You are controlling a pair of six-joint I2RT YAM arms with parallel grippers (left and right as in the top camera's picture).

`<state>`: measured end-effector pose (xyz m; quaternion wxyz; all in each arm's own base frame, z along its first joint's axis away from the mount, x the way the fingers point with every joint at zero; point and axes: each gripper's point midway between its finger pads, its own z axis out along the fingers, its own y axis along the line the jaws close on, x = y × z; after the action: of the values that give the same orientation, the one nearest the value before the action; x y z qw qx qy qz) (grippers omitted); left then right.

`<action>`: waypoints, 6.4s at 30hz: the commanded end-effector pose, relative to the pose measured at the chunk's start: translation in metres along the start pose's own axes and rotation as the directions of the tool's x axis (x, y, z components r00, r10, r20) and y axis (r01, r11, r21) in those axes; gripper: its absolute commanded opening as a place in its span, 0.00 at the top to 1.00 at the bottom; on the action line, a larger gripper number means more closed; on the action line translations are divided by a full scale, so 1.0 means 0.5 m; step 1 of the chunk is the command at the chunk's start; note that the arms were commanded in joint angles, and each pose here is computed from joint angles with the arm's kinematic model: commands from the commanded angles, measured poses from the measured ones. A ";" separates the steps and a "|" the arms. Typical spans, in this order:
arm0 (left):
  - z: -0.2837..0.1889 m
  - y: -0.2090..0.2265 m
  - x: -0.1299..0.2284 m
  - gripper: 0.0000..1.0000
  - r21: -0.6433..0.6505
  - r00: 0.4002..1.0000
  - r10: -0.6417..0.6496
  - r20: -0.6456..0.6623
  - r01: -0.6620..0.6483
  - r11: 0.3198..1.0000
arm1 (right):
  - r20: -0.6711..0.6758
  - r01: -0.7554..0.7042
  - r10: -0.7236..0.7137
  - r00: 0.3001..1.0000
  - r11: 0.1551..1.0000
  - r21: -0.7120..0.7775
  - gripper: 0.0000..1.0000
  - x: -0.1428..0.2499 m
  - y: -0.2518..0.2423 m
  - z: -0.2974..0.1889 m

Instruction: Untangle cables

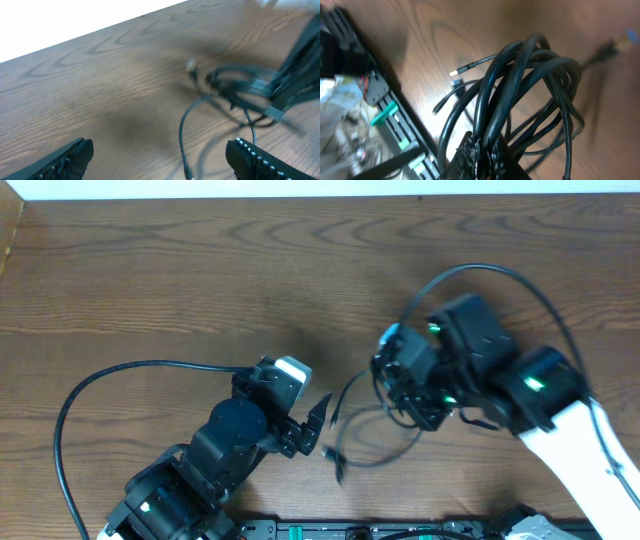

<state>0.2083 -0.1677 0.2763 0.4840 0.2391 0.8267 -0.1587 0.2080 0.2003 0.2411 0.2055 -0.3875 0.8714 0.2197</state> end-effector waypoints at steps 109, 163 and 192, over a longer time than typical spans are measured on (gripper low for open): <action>-0.012 0.027 -0.086 0.93 -0.059 0.975 -0.124 0.185 0.136 0.989 | 0.342 0.104 -0.079 0.936 0.993 -0.055 0.01 -0.060 0.029 -0.151; 0.000 -0.149 -0.155 0.02 0.449 0.945 -0.293 0.149 0.199 0.871 | 0.364 -0.038 0.039 0.931 0.999 -0.010 0.99 -0.089 -0.014 -0.145; 0.009 -0.254 -0.142 0.02 0.582 0.870 -0.483 -0.101 0.445 0.680 | 0.420 -0.039 0.054 0.906 0.998 -0.046 0.99 -0.118 -0.006 -0.158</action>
<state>0.1761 -0.2908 0.3332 0.3606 0.1555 0.7609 -0.5165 0.2387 0.1828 0.3245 0.3753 -0.3083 0.8260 0.2860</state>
